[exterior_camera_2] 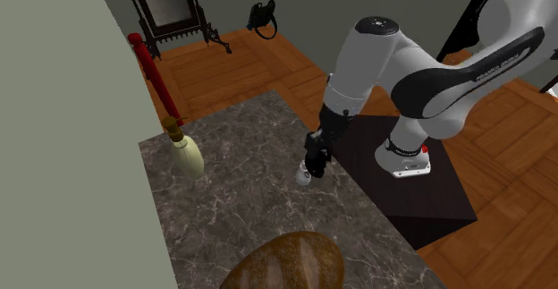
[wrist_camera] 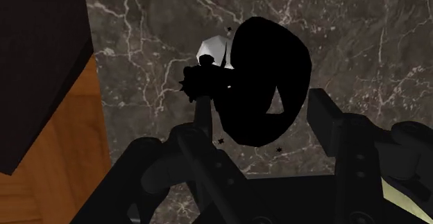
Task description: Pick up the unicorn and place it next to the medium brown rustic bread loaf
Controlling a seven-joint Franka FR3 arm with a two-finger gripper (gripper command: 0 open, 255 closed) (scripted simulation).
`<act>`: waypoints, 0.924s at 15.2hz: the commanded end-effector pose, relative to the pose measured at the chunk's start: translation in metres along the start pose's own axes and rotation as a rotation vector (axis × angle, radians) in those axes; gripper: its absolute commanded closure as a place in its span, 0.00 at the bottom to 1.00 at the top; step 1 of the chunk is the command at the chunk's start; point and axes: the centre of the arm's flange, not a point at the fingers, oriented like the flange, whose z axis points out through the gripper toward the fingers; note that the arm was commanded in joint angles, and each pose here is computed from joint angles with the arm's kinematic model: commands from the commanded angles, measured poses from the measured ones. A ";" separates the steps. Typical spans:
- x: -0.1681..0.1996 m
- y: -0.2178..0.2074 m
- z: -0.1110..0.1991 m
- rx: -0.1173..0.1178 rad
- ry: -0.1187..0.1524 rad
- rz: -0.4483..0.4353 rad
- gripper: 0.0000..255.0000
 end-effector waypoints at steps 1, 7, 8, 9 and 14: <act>-0.023 0.006 -0.002 0.000 0.000 0.002 1.00; -0.101 0.020 -0.008 0.000 0.000 0.002 1.00; -0.114 0.022 -0.009 0.000 0.000 0.002 1.00; -0.127 0.024 -0.009 0.000 0.000 0.002 1.00; -0.192 0.036 -0.014 0.000 0.000 0.002 1.00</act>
